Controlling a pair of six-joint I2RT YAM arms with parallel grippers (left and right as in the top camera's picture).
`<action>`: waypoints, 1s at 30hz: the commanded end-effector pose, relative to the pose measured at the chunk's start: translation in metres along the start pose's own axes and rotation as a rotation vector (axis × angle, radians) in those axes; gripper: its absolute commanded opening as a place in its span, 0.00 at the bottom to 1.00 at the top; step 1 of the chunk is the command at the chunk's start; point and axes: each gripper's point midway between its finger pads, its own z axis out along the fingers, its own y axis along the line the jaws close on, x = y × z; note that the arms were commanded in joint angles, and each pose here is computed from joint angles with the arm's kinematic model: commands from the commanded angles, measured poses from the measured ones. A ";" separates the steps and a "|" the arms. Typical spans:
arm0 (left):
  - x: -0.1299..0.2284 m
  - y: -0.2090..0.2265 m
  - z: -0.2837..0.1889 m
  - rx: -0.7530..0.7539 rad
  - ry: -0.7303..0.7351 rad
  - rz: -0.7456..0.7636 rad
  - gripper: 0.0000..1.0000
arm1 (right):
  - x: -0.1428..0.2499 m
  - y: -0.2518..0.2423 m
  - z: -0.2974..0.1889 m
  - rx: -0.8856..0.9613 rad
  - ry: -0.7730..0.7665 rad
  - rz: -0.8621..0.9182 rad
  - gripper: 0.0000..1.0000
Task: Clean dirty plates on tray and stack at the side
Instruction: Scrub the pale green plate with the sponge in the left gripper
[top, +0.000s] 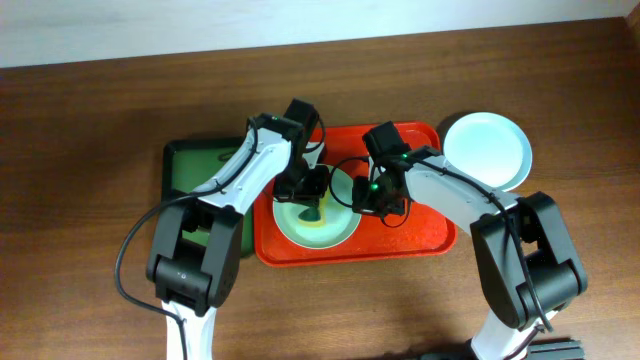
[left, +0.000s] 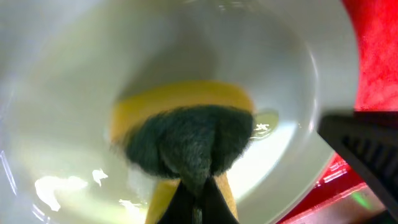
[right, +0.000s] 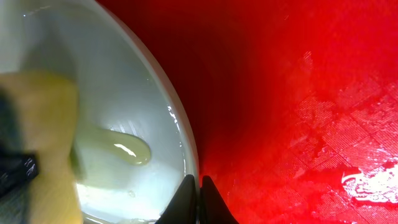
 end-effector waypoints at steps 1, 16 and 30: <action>-0.019 -0.009 -0.050 -0.059 -0.133 0.060 0.00 | 0.002 -0.001 0.001 0.012 -0.001 -0.004 0.04; -0.011 0.038 0.009 -0.261 -0.193 -0.011 0.00 | 0.002 -0.001 0.001 0.011 -0.002 -0.004 0.04; -0.027 -0.022 -0.058 -0.134 -0.202 0.086 0.00 | 0.002 -0.001 0.001 0.010 -0.004 -0.005 0.04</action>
